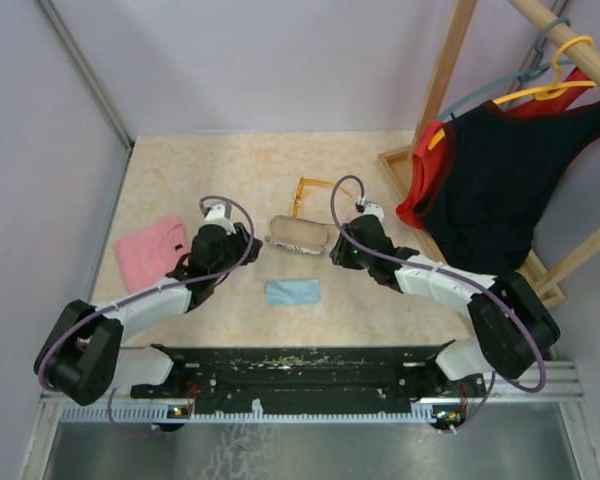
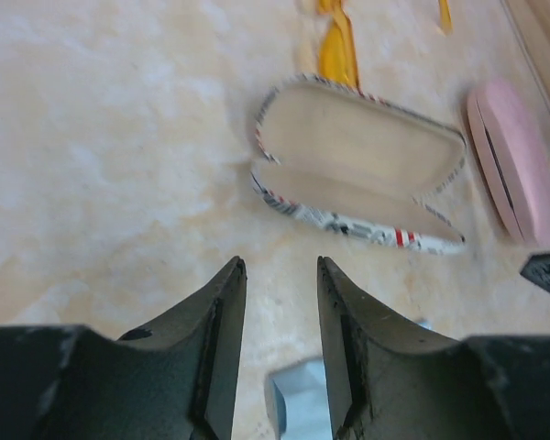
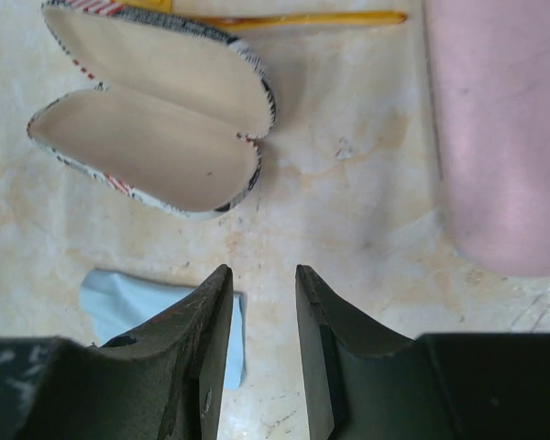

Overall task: Organize the sunglasses
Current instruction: Fold the glasses cleaning cloth at the center of the board, then adjust the sunglasses case at the center of the board.

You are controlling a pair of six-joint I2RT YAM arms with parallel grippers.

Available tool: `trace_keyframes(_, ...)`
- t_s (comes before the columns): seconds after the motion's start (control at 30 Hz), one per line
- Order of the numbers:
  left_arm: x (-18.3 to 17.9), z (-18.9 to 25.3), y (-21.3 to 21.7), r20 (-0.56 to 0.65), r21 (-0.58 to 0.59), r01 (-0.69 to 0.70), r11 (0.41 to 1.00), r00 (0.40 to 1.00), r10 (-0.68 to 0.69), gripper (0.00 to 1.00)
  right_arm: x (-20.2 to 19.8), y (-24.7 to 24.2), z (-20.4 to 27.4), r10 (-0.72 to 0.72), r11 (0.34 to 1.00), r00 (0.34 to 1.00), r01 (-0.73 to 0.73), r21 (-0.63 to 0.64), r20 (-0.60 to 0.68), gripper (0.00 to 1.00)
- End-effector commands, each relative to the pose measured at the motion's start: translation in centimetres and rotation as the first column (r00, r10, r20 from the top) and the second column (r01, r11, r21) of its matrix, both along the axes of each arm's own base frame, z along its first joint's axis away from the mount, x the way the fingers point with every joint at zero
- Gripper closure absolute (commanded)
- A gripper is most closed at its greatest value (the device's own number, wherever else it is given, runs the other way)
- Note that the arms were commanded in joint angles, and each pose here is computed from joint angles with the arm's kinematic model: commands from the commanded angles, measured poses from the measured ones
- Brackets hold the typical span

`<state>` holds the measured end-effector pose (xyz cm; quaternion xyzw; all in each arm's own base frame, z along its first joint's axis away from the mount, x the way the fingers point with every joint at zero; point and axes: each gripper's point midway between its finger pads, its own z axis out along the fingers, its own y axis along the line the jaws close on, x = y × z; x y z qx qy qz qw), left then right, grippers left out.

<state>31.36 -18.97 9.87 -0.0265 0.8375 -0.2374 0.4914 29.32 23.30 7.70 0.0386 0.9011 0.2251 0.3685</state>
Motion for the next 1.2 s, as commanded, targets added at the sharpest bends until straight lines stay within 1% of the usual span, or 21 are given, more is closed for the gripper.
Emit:
trace_keyframes(0.0,4.4,2.7,2.1,0.060,-0.033,-0.157,0.987,0.986,0.159,0.57,2.5,-0.6,2.8,-0.029,0.999,0.998,0.031,-0.018,0.060,0.65)
trace_keyframes(0.1,6.3,1.6,3.4,0.035,0.005,-0.222,0.975,0.974,0.222,0.57,2.4,-0.6,3.0,-0.014,1.000,0.998,0.016,-0.023,0.058,0.67)
trace_keyframes(0.23,8.6,-0.4,3.9,-0.006,0.077,-0.228,0.971,0.973,0.229,0.60,1.8,-0.5,2.6,0.006,1.000,0.999,-0.005,-0.027,0.041,0.69)
trace_keyframes(0.4,10.4,-2.6,3.3,-0.050,0.125,-0.187,0.974,0.980,0.194,0.62,2.3,-1.0,1.4,0.005,0.996,1.000,-0.005,-0.090,-0.001,0.69)
trace_keyframes(0.6,12.1,-4.2,1.6,-0.083,0.140,-0.112,0.984,0.989,0.124,0.62,4.6,-1.0,-0.6,-0.011,0.986,0.999,0.005,-0.164,-0.032,0.70)
trace_keyframes(0.7,12.2,-5.5,1.1,-0.120,0.151,-0.082,0.985,0.988,0.100,0.63,5.9,-1.0,-1.6,-0.021,0.981,0.999,0.012,-0.194,-0.044,0.72)
trace_keyframes(0.83,11.8,-6.3,0.5,-0.142,0.140,-0.042,0.989,0.988,0.062,0.64,7.1,-0.8,-3.2,-0.021,0.973,0.997,0.004,-0.230,-0.071,0.75)
trace_keyframes(1.17,9.8,-7.7,0.1,-0.188,0.114,0.004,0.993,0.982,0.018,0.66,8.3,1.0,-4.7,0.030,0.980,0.994,-0.051,-0.193,-0.109,0.76)
